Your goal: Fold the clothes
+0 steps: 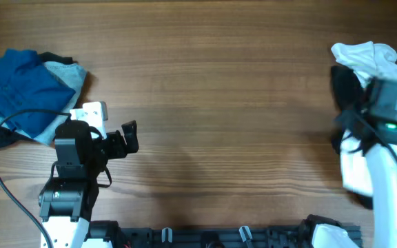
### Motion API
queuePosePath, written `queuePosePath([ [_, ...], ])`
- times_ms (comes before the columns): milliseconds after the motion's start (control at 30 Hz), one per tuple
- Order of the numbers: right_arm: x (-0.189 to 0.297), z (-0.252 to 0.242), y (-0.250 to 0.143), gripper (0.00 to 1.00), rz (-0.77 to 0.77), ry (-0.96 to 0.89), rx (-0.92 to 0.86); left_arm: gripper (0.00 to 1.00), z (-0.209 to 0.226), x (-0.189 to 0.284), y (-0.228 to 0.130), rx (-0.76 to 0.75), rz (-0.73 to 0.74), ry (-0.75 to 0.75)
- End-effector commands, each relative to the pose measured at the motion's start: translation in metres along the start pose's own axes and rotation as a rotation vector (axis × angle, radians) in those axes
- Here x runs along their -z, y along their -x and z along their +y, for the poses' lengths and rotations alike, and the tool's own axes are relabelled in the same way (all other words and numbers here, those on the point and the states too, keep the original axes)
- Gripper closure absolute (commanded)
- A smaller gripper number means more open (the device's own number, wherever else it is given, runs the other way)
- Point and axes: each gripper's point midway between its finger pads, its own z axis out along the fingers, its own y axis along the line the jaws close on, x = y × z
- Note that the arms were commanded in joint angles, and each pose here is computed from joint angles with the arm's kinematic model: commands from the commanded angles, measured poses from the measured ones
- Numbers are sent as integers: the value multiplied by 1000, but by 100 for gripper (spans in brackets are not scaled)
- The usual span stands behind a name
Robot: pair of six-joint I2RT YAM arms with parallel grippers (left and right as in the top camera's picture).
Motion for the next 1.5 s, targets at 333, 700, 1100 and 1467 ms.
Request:
queuePosePath([
  [333,254,184,13,96,-343,1427,763,0,-6,4,14,-5,-42,-24],
  [700,191,281,-150,96,124,1531,1108,0,-6,4,14,-5,-42,-24],
  [1100,99,280,-72,0,113,990,631,0,-30,5,20,-9,-55,-155],
  [1467,42,151,-39,0,319,624,381,7,-102,-99,-31,32,211,-342],
])
